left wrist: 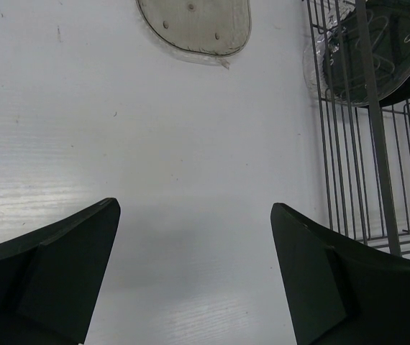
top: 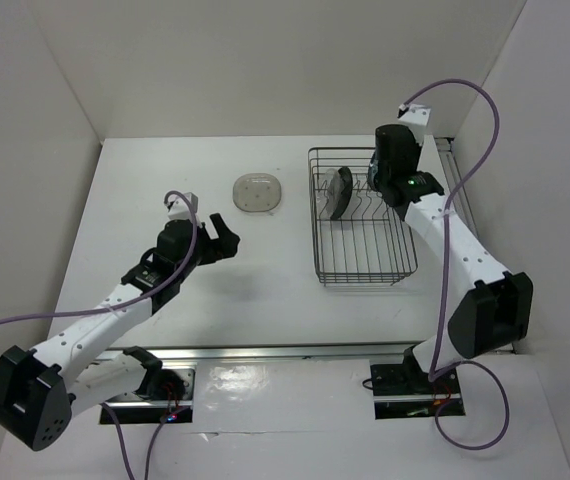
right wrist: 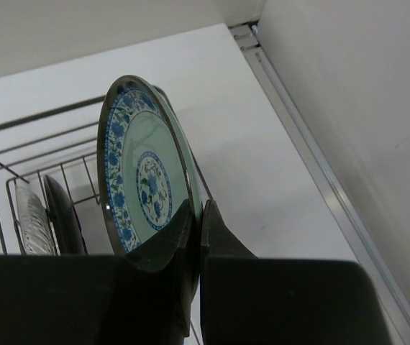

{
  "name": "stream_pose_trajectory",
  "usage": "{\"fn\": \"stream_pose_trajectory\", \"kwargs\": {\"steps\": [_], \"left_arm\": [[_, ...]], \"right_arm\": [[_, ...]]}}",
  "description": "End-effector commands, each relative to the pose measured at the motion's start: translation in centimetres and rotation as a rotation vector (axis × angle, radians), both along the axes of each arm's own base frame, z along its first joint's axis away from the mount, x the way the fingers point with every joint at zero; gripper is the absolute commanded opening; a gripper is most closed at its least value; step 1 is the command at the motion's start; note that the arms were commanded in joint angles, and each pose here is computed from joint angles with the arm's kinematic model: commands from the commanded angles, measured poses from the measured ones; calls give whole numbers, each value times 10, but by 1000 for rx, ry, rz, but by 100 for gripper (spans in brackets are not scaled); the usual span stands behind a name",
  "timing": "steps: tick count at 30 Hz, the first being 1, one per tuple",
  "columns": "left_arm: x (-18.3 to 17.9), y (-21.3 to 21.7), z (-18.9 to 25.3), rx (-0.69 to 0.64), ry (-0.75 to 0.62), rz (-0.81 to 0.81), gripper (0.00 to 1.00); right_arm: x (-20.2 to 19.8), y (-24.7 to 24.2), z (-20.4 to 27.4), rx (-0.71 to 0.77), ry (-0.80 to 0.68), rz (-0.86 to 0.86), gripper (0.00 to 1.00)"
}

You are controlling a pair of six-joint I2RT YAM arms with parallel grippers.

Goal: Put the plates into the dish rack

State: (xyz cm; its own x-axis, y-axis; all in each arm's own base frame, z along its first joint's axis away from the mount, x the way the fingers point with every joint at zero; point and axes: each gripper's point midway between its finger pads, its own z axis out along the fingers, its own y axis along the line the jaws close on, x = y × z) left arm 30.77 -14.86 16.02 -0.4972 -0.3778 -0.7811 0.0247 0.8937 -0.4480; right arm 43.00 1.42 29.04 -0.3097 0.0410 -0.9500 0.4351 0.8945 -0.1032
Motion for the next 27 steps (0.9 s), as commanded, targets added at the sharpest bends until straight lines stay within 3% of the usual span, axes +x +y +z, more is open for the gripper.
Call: {"fn": "stream_pose_trajectory", "kwargs": {"steps": [1, 25, 27], "left_arm": [[6, -5, 14, -1, -36, -17, 100], [5, -9, 14, -5, -36, -35, 100], [6, -10, 16, -10, -44, -34, 100]], "right_arm": [[10, 10, 0, 33, -30, 19, 0], [40, 38, -76, -1, 118, 73, 0], [40, 45, -81, 0, 128, 91, 16]]}}
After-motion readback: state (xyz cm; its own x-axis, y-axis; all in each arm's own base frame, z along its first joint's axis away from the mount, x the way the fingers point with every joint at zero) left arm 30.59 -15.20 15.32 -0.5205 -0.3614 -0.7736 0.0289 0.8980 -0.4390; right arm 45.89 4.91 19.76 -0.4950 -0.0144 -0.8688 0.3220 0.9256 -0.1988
